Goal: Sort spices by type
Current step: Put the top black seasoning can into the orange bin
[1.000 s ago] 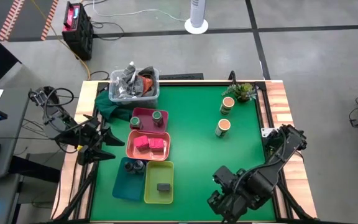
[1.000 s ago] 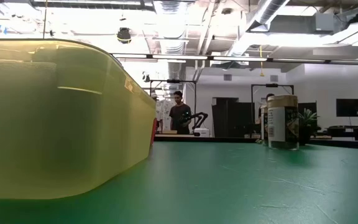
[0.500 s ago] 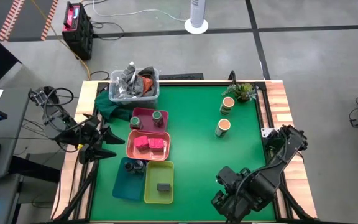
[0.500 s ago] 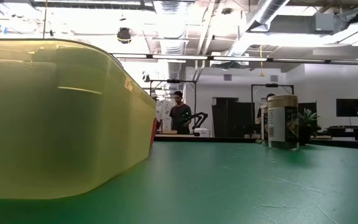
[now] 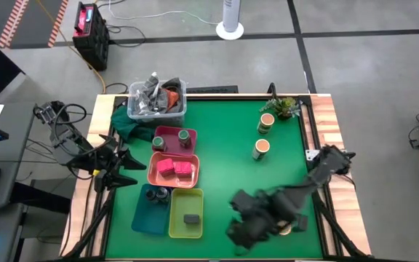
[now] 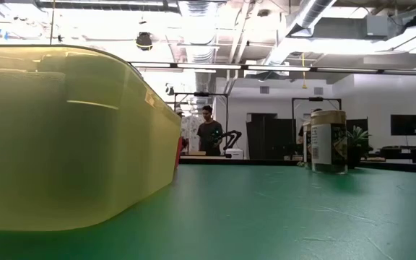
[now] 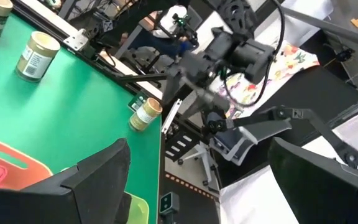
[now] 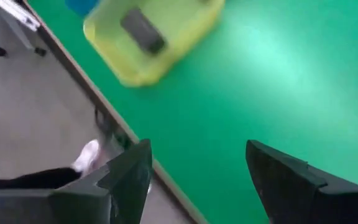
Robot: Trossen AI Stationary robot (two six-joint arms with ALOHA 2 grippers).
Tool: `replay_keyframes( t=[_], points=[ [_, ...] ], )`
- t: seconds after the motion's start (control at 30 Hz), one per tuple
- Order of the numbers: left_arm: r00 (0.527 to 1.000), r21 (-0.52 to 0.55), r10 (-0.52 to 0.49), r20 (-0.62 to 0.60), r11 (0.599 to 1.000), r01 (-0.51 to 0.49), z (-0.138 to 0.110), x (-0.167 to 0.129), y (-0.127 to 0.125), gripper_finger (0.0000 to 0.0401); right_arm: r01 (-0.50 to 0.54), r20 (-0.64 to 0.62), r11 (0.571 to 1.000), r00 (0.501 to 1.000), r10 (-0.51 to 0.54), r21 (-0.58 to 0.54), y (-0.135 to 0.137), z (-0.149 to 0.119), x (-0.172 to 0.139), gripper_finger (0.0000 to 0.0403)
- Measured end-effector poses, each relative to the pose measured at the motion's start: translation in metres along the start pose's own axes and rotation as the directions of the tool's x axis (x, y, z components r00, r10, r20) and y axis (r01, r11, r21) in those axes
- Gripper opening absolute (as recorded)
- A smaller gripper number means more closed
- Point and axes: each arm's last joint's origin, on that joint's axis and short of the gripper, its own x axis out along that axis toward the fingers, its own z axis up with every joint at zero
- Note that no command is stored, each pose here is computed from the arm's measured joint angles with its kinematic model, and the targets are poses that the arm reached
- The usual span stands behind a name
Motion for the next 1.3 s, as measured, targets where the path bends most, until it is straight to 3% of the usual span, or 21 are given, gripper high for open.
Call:
replay_keyframes(
  t=[0.2,0.33,0.57,0.83,1.3],
  points=[
    [0.999,0.02,0.044,-0.008,0.999,-0.043,-0.002,0.0,0.004,0.0367,-0.098,0.078,0.972,0.99,0.117,-0.211,0.023,0.046,0.066,0.0286],
    [0.997,-0.023,0.071,-0.03,0.997,-0.072,-0.005,-0.001,0.007,0.0367,-0.07,0.097,0.935,0.989,0.11,-0.347,0.033,0.065,0.094,0.0286],
    [0.997,-0.07,0.046,-0.054,0.996,-0.05,-0.005,-0.002,0.006,0.0367,-0.03,0.108,0.766,0.986,0.129,-0.643,0.049,0.071,0.123,0.0286],
    [0.998,-0.061,0.046,-0.053,0.997,-0.049,-0.004,-0.003,0.007,0.0367,-0.11,0.048,0.74,0.981,0.189,-0.664,0.054,0.075,0.14,0.0285],
    [0.997,-0.057,0.055,-0.06,0.997,-0.059,-0.005,-0.003,0.008,0.0367,-0.056,0.03,0.692,0.993,0.112,-0.72,0.051,0.063,0.177,0.0285]
  ],
)
